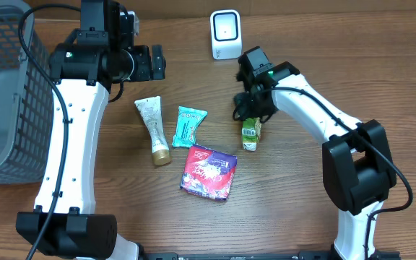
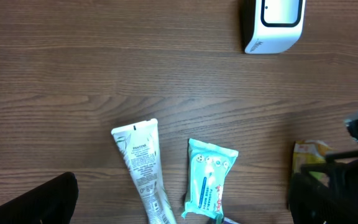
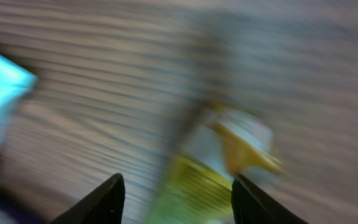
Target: Scan the item barcode
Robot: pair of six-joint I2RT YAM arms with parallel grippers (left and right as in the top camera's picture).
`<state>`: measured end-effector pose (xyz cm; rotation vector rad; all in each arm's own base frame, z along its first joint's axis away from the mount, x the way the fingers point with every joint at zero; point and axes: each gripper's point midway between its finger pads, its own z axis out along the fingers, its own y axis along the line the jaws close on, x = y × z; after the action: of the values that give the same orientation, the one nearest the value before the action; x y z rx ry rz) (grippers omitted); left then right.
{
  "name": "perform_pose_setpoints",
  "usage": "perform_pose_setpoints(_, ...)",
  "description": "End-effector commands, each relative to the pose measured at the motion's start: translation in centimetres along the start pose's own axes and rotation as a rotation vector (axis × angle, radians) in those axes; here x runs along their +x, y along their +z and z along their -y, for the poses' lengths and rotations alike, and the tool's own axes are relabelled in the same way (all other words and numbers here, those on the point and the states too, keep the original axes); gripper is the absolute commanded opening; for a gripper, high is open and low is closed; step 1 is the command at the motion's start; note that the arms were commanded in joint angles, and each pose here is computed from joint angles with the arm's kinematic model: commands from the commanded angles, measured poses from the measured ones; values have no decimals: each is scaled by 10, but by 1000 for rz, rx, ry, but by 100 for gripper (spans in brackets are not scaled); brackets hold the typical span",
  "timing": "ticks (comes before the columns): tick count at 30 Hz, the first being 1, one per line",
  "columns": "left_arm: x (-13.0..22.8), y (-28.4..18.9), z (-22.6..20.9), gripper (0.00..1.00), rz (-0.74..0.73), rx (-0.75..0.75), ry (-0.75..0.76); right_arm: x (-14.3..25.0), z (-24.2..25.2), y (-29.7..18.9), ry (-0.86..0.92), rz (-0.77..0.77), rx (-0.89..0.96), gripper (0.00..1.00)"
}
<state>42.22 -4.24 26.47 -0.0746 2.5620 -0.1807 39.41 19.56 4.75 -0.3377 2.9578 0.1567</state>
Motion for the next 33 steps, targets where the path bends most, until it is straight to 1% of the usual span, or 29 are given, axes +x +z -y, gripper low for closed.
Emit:
perform_pose_setpoints(1,-1,2,-3,100,0,5,11,1,55,-12,146,10,209,56)
perform_pose_setpoints(3,-2,2,-3,100,0,5,11,12,71,-16,205,-26,258,56)
perform_pose_setpoints(7,-1,2,-3,100,0,5,11,30,92,-27,318,-90,291,56)
perform_pose_setpoints(11,-1,2,-3,100,0,5,11,41,94,-46,368,-154,228,57)
perform_pose_setpoints(13,-1,2,-3,100,-1,5,11,44,88,-60,382,-179,172,58)
perform_pose_setpoints(15,-1,2,-3,100,0,5,11,49,79,-70,393,-211,109,61)
perform_pose_setpoints(18,-1,2,-3,100,0,5,11,58,47,-76,367,-279,-73,62)
perform_pose_setpoints(21,-1,2,-3,100,-1,5,11,64,31,-69,373,-304,-99,62)
perform_pose_setpoints(25,-1,2,-3,100,-1,5,11,62,4,-56,374,-286,-127,62)
perform_pose_setpoints(27,-1,2,-3,100,-1,5,11,63,-6,-50,366,-272,-104,62)
perform_pose_setpoints(28,-1,2,-3,100,0,5,11,64,-5,-48,379,-260,-61,62)
perform_pose_setpoints(31,-1,2,-3,100,-1,5,11,65,6,-44,453,-203,113,62)
perform_pose_setpoints(33,-1,2,-3,100,-1,5,11,61,18,-44,511,-139,228,66)
